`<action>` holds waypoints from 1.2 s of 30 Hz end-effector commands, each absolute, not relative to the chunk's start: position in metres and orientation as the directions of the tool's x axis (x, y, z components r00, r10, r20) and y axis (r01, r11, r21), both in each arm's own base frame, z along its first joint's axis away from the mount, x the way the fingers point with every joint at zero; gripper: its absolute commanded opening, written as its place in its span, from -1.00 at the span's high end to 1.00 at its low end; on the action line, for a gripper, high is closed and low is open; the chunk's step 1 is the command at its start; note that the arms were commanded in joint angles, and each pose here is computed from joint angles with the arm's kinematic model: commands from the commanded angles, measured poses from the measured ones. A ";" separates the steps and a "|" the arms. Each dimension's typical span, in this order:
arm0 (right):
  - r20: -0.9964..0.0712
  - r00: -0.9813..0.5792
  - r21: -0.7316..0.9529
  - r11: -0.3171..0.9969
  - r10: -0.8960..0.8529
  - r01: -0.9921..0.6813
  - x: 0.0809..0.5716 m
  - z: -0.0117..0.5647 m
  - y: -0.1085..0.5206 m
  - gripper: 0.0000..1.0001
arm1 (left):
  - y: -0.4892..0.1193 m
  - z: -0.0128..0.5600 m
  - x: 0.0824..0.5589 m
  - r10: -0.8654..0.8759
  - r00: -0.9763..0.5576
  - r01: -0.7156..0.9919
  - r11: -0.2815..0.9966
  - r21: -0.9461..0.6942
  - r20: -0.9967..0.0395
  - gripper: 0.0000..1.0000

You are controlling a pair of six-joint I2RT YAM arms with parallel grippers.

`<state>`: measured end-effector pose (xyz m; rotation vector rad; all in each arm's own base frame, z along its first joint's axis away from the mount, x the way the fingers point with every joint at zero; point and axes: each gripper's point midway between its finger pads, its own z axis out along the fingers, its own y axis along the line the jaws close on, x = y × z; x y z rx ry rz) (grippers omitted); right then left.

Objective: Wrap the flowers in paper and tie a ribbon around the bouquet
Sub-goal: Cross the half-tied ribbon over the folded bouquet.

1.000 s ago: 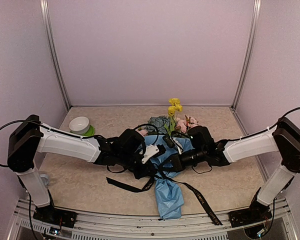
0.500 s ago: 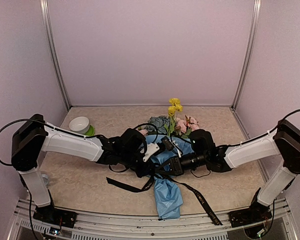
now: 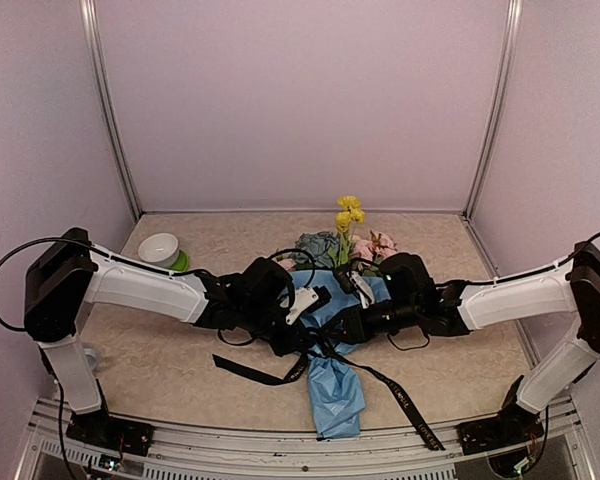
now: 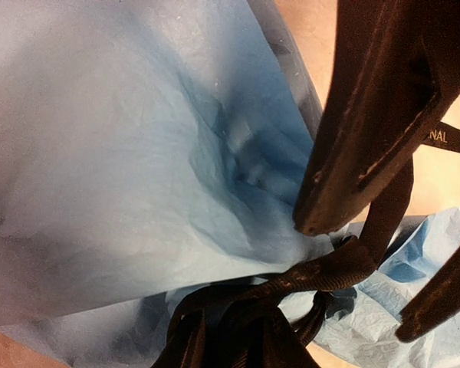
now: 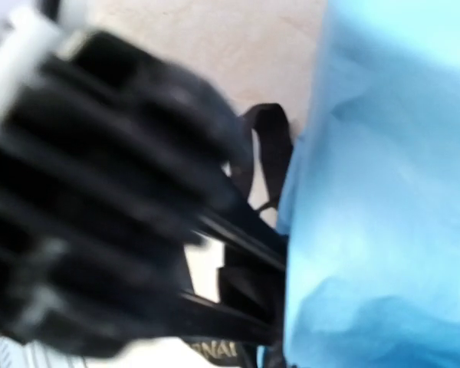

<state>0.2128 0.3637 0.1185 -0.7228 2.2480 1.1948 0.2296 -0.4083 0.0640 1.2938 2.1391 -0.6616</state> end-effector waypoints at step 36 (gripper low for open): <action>-0.653 -0.708 0.669 0.233 -0.269 -0.705 0.171 0.121 0.394 0.78 | -0.418 0.077 0.229 0.582 -0.436 0.889 0.398 -0.227 -0.686 0.46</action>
